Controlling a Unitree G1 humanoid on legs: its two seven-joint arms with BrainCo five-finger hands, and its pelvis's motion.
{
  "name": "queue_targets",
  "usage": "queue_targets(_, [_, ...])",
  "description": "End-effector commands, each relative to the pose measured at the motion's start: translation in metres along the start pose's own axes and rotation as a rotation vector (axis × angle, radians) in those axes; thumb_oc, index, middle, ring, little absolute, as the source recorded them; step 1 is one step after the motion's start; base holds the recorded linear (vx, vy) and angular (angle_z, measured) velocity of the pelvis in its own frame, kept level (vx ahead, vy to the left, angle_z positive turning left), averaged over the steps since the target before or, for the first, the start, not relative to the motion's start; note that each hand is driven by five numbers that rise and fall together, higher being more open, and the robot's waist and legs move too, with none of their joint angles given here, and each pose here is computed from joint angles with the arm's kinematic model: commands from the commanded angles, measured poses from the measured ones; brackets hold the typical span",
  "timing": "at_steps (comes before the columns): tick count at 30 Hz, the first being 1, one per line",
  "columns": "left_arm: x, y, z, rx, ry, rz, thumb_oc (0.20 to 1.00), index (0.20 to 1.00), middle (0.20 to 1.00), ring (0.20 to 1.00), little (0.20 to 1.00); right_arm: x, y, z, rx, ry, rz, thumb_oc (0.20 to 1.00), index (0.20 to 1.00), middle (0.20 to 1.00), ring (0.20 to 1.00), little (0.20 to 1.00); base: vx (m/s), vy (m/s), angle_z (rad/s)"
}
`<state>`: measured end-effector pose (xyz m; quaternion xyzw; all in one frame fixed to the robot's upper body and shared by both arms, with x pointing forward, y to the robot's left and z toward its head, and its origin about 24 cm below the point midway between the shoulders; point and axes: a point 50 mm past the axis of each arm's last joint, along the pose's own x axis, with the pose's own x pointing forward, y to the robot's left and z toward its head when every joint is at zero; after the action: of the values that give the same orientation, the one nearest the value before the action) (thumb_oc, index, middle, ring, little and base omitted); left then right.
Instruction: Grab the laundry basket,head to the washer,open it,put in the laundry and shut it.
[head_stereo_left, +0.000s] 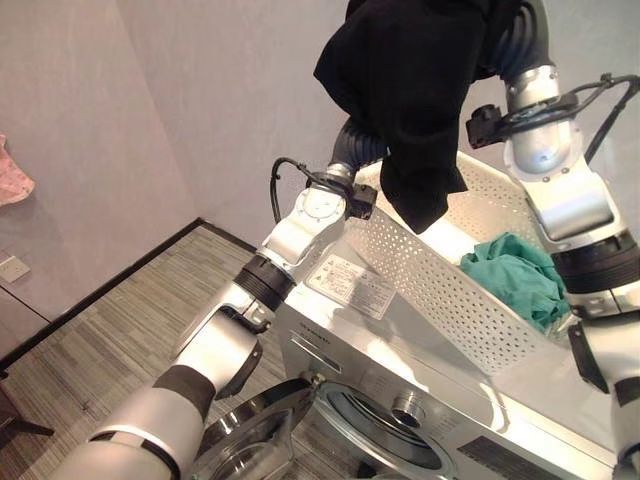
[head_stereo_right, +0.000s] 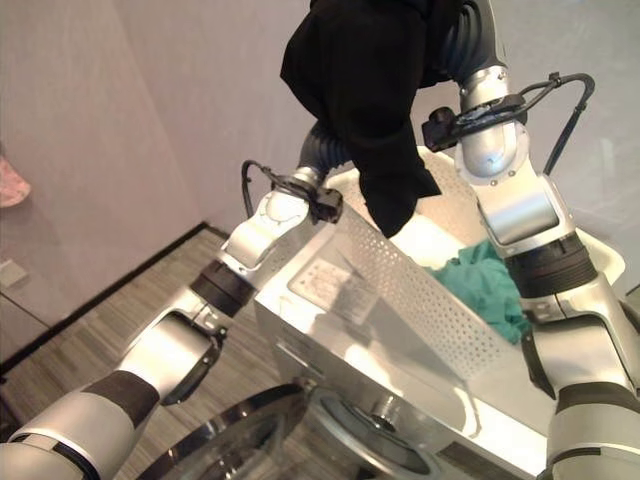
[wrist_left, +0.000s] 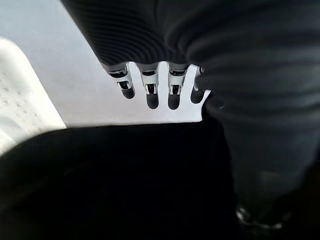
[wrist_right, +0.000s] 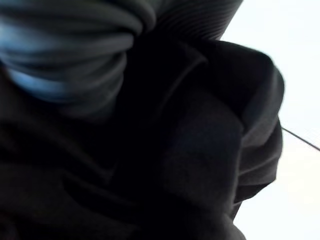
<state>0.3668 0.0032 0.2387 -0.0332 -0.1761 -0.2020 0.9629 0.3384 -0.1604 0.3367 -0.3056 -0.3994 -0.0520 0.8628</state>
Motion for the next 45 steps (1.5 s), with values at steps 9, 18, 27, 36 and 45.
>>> queue_targets(9, [0.005, -0.018, 0.051, -0.082, -0.239, -0.054, 0.200, 0.200, 0.200, 0.200, 0.200, 0.005, -0.011, 0.013, 0.049, -0.091, -0.084, 0.200, 0.200, 0.200, 0.200, 0.200, 0.00, 0.001, -0.02])
queue_targets(18, [-0.002, -0.005, 0.050, -0.090, -0.276, -0.007, 0.200, 0.200, 0.200, 0.200, 0.200, -0.003, 0.001, 0.006, 0.074, -0.076, -0.041, 0.200, 0.200, 0.200, 0.200, 0.200, 0.00, 0.000, 0.00])
queue_targets(27, [-0.010, 0.005, 0.048, -0.117, -0.304, 0.030, 0.200, 0.200, 0.200, 0.200, 0.200, -0.007, 0.013, -0.001, 0.120, -0.048, 0.012, 0.432, 0.432, 0.432, 0.432, 0.432, 0.00, 0.000, 0.00])
queue_targets(36, [-0.012, 0.010, 0.049, -0.147, -0.318, 0.042, 0.200, 0.200, 0.200, 0.200, 0.200, -0.003, 0.035, -0.001, 0.252, -0.014, 0.196, 1.000, 1.000, 1.000, 1.000, 1.000, 0.00, 0.004, 0.00])
queue_targets(45, [-0.012, 0.025, 0.049, -0.163, -0.321, 0.103, 0.200, 0.200, 0.200, 0.200, 0.200, 0.011, 0.021, 0.003, 0.281, -0.014, 0.172, 1.000, 1.000, 1.000, 1.000, 1.000, 0.00, 0.016, -0.01])
